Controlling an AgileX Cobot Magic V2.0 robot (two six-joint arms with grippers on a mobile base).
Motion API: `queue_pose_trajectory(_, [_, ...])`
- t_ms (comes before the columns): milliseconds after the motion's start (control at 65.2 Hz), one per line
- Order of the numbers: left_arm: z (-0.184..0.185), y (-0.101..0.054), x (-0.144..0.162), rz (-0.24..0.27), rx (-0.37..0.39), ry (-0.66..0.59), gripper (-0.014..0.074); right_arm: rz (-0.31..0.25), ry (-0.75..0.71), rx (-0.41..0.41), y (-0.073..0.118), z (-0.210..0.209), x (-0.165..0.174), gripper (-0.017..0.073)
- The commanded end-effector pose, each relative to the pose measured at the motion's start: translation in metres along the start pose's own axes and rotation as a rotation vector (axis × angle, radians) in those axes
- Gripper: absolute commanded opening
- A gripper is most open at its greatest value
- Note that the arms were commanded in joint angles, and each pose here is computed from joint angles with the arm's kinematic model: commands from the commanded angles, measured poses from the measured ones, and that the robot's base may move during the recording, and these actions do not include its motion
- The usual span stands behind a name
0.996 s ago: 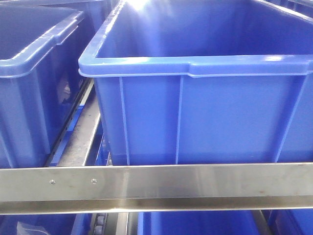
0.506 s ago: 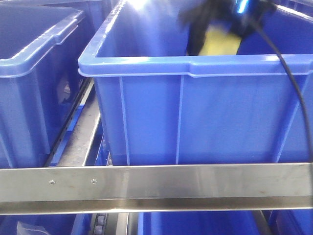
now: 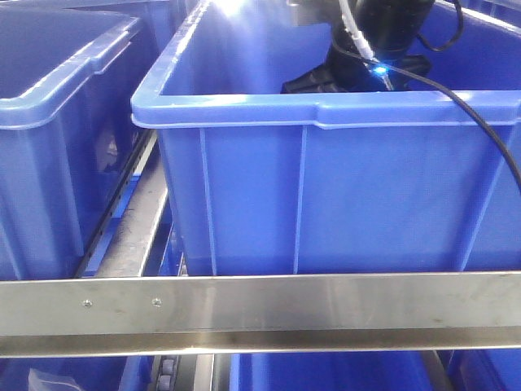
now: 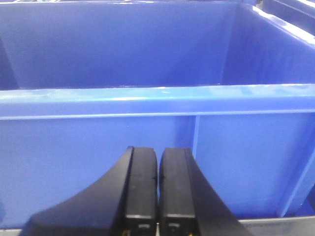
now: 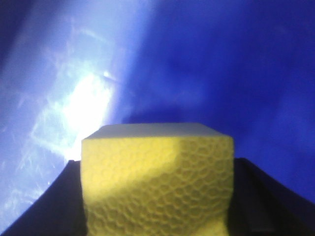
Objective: Place yellow foam block on left shelf second layer
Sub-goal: 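Open the right gripper and lift it out of the bin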
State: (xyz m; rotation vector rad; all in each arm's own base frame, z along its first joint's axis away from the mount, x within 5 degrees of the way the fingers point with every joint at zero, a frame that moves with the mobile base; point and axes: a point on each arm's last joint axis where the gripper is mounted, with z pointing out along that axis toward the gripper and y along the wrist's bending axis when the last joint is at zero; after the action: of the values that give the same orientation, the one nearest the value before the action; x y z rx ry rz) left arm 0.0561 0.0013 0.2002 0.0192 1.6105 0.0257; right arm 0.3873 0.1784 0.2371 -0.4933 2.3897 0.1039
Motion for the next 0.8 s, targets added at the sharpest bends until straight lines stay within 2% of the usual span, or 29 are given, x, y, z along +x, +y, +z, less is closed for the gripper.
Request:
queue_pose_trajectory(0, [0.000, -0.002, 0.000, -0.007, 0.025, -0.072, 0.0136, -0.009, -0.145, 0.006, -0.005, -0.029, -0.025, 0.0643])
queue_pose_trajectory(276, [0.000, -0.002, 0.000, -0.007, 0.025, -0.072, 0.0136, -0.006, -0.175, 0.008, -0.007, -0.046, -0.030, 0.0624])
queue_pose_trajectory(506, [0.000, -0.002, 0.000, -0.007, 0.025, -0.072, 0.0136, -0.010, -0.311, -0.011, -0.005, -0.107, -0.028, 0.0596])
queue_pose_trajectory(628, [0.000, -0.002, 0.000, -0.007, 0.025, -0.072, 0.0136, -0.018, -0.382, -0.032, -0.004, -0.139, -0.005, 0.0447])
queue_pose_trajectory(782, [0.000, -0.002, 0.000, -0.007, 0.025, -0.072, 0.0136, -0.023, -0.453, -0.049, -0.005, -0.173, 0.035, 0.0165])
